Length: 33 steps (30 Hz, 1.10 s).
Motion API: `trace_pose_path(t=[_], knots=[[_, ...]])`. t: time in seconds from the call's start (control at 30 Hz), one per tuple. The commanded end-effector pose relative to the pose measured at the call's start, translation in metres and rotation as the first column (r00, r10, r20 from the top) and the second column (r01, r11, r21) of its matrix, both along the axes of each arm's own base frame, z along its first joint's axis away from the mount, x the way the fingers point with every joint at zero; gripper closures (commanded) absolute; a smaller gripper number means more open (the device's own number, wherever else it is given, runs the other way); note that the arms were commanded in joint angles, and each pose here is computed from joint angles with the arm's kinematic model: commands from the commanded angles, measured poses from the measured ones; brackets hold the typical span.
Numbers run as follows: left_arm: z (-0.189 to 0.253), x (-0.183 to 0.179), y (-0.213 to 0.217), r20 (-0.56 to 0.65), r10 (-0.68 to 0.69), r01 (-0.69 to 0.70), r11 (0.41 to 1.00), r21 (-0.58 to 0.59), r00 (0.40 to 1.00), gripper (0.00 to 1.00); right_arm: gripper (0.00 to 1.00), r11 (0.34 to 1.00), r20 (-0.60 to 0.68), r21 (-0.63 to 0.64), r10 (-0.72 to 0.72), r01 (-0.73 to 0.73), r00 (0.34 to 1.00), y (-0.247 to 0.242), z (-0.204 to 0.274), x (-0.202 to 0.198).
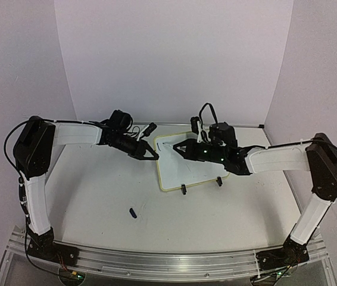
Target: Write a sentence on the whiteboard
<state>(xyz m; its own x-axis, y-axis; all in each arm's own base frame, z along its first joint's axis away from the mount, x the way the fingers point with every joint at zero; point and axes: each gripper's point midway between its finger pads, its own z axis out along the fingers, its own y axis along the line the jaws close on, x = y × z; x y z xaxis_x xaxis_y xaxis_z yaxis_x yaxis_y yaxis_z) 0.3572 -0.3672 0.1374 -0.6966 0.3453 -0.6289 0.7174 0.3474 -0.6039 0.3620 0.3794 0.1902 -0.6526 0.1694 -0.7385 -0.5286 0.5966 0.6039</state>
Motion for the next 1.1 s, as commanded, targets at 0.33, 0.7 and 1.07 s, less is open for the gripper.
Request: trace_pose_path(t=[0.33,0.7,1.07], knots=[[0.001,0.0,0.0,0.024,-0.013,0.013,1.0,-0.006,1.0,1.0,1.0,0.998,0.051,0.014,-0.056,0.055,0.997,0.003,0.01,0.02],[0.001,0.0,0.0,0.022,-0.013,0.013,1.0,-0.006,1.0,1.0,1.0,1.0,0.014,-0.004,-0.022,0.022,1.0,0.003,-0.008,0.01],[0.003,0.0,0.0,0.026,-0.013,0.013,1.0,-0.009,1.0,1.0,1.0,0.999,-0.03,-0.017,0.043,-0.043,0.999,0.01,-0.027,-0.001]])
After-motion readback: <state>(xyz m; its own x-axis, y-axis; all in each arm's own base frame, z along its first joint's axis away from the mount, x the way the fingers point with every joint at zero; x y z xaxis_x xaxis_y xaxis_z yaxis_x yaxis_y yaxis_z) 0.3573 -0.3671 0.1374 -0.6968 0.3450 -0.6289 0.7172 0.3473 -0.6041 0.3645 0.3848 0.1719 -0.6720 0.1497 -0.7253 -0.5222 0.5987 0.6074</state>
